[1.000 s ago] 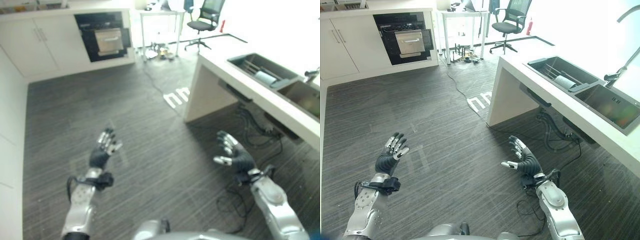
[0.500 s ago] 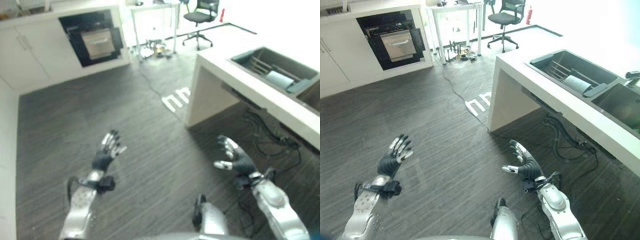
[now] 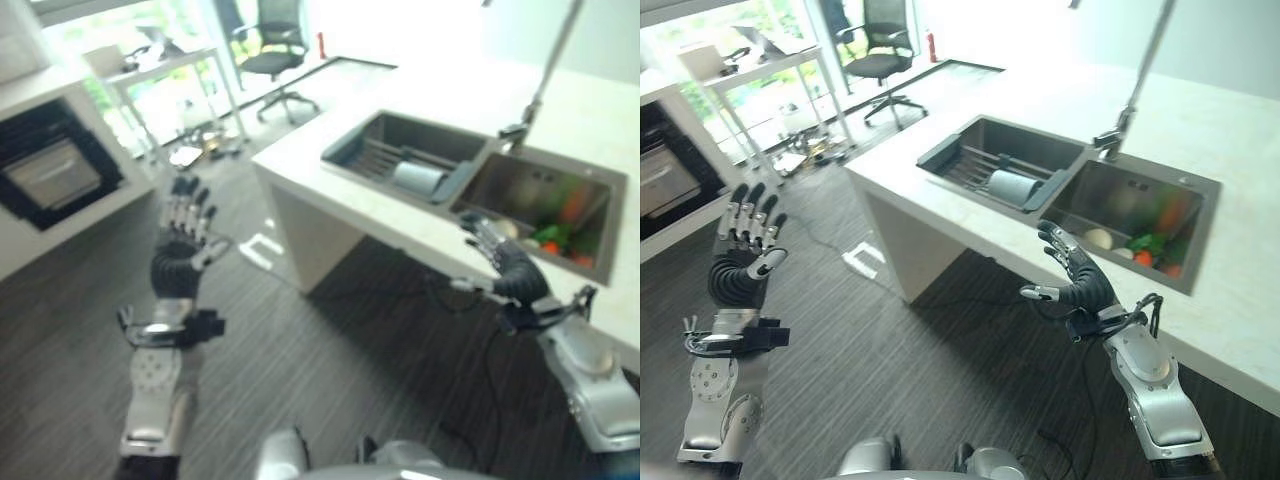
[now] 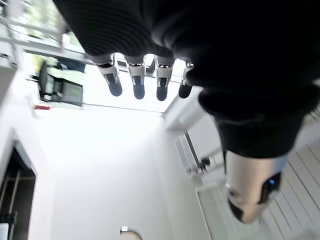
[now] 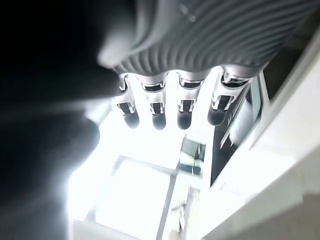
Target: Place the dishes in the dishwasher.
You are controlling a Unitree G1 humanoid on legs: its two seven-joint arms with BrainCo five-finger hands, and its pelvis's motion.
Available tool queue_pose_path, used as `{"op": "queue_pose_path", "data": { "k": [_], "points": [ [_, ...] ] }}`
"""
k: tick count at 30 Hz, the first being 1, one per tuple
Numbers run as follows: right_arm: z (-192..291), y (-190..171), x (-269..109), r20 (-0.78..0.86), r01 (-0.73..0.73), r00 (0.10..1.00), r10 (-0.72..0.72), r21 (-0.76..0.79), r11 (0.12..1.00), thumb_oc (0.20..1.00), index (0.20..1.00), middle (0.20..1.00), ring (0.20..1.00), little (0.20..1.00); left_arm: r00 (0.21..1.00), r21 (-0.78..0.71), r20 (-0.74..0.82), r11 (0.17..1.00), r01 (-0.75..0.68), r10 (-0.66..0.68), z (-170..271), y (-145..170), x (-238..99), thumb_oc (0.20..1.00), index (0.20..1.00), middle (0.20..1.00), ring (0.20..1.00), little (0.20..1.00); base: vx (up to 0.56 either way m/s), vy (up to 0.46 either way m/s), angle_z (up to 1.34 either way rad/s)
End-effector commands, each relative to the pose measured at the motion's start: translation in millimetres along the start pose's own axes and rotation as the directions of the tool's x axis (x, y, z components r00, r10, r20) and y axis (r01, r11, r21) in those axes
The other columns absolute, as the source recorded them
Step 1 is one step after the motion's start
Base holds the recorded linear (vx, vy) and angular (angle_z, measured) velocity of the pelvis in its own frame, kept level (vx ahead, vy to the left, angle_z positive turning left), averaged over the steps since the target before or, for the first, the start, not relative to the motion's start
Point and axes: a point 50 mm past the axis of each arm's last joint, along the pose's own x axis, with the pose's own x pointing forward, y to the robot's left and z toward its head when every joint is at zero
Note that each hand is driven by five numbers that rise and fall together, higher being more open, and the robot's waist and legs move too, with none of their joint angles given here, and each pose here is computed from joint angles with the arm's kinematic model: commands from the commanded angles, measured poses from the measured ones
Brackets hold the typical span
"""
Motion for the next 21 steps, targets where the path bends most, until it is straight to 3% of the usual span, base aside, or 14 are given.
{"op": "queue_pose_path", "data": {
  "k": [1,7,14,16,21],
  "points": [
    [22.5,4.7,3.8,0.135,-0.024,0.991,0.021,0.027,0.999,1.000,1.000,1.000,1.000,1.000,0.992,0.087,0.122,0.996,0.003,-0.014,23.7,4.3,1.0,1.000,1.000,1.000,1.000,1.000,0.20,0.146,-0.93],
    [29.4,-4.6,-1.3,0.135,0.009,0.991,-0.013,0.027,1.000,1.000,1.000,1.000,1.000,1.000,0.985,0.047,0.171,0.999,-0.004,-0.004,29.9,3.5,9.7,1.000,1.000,1.000,1.000,1.000,0.15,0.288,-0.94],
    [24.0,-6.9,-4.6,0.112,0.117,0.986,-0.122,0.050,0.992,1.000,1.000,1.000,1.000,1.000,0.981,0.065,0.168,0.994,0.086,-0.096,30.9,-5.7,23.5,1.000,1.000,1.000,1.000,1.000,0.12,0.237,-0.14],
    [22.7,-3.9,-4.3,0.114,0.116,0.986,-0.124,0.072,0.991,1.000,1.000,1.000,1.000,1.000,0.978,0.121,0.195,0.991,0.048,-0.071,35.5,-5.1,25.0,1.000,1.000,1.000,1.000,1.000,0.14,0.273,-0.14],
    [19.1,5.6,-5.7,0.113,0.062,0.991,-0.072,0.090,0.994,1.000,1.000,1.000,1.000,1.000,0.962,0.138,0.237,0.985,0.108,-0.138,45.4,-9.7,23.4,1.000,1.000,1.000,1.000,1.000,0.12,0.184,-0.16]
  ]
}}
